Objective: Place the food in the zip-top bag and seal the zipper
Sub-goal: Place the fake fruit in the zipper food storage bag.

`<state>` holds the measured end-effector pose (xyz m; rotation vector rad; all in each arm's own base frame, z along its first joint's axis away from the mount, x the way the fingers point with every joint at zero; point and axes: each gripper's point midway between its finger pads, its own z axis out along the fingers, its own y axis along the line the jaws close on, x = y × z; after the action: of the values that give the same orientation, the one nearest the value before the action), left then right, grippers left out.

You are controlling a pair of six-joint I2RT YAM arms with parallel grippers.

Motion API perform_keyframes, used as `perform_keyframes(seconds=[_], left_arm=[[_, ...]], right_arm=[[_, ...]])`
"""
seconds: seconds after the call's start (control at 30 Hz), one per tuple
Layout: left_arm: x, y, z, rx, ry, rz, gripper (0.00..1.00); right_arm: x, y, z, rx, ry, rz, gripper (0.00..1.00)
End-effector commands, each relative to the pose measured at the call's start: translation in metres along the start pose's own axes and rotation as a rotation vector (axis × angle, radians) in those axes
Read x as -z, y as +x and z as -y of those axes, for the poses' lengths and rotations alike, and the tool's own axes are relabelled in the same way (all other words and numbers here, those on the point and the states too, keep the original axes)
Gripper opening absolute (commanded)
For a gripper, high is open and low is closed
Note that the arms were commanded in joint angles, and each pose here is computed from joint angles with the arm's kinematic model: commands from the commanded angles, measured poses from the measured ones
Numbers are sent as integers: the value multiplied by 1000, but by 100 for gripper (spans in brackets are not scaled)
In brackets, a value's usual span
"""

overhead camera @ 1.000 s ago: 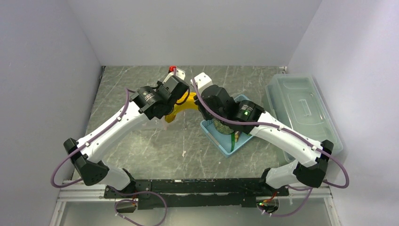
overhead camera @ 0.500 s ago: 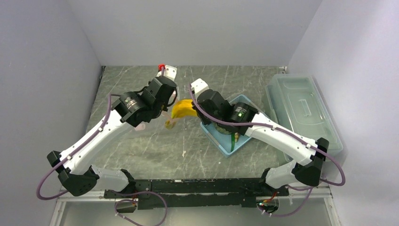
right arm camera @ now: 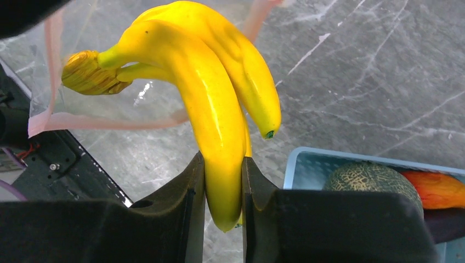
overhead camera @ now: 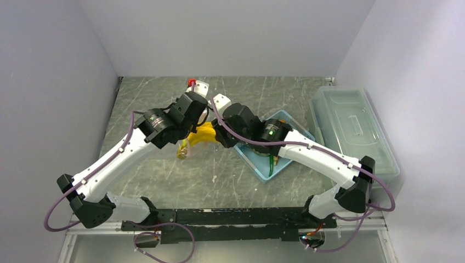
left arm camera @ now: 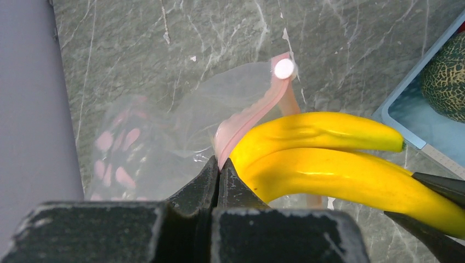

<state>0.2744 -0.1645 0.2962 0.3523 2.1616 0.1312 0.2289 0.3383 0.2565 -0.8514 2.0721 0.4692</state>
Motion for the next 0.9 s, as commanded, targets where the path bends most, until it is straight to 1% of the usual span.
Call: perform_keyframes(seconds=[0.0,0.23,0.57,0.7,0.77,0.83,0.87], left_arm=[[6,-10,2,45,31,43,0],[6,-9,5,43,57,48,0],[19,-14,12,61,152,110,0],[23,-15,13,66,182,127,0],[25,-15,14,66,191,132,0],[26,-15,13,66,194,135,0],[26,-14,13,67,193,135,0]], right_arm=[[12,-42,-17,-48,-83,145,0],[1,-52,-26,-87,-118,189,0],[-28,-52,-40,-76,-156,142,0],[-35,-56,-47,-88,-185,148,3],[-38,-58,-48,-99,-185,155,9],[-40,-60,-49,-109,-187,163,11],[-41,-61,-49,-116,-182,167,15]])
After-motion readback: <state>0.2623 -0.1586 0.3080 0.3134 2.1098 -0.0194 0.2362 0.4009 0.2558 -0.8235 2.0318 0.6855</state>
